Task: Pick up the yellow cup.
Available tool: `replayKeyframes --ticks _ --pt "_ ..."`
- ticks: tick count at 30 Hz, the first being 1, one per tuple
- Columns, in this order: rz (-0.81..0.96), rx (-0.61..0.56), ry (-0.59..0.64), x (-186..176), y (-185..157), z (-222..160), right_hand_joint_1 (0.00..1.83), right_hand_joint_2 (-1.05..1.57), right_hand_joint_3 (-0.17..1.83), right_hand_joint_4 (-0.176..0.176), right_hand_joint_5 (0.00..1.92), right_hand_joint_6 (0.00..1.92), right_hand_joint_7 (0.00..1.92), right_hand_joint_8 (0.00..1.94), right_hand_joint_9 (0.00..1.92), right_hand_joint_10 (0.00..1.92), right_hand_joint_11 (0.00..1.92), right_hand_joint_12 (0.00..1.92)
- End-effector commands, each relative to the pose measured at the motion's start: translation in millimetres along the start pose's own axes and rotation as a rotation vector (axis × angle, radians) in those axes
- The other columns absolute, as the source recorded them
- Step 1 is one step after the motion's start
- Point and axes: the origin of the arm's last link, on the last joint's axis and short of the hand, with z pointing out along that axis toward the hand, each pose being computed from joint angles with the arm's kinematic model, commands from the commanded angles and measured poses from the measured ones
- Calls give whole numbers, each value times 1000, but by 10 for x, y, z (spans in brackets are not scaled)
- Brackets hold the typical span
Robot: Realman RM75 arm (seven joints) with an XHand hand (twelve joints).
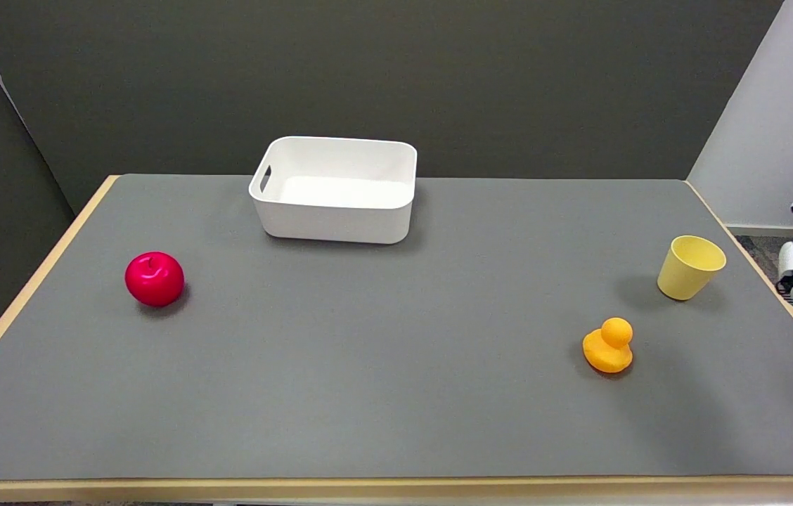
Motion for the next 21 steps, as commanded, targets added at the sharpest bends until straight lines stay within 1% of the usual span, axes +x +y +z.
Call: replayKeyframes --ticks 1,4,7,13,18,21 --pt "-79 -11 -96 -257 -46 -117 861 794 942 42 434 892 632 846 1037 1806 570 1772" --pt "-98 3 -107 -315 -86 -150 864 791 931 49 425 876 629 836 973 1647 552 1762" --pt "-98 13 -110 -341 -116 -161 862 776 931 51 419 871 611 796 937 1598 544 1761" --pt "-104 40 -121 -383 -182 -152 859 755 929 52 416 867 593 755 906 1559 533 1755" --pt "-171 86 -148 -483 -290 -159 859 749 927 51 421 875 595 757 899 1550 532 1755" --pt "-210 103 -147 -526 -320 -151 868 736 930 48 425 882 568 697 831 1484 512 1743"
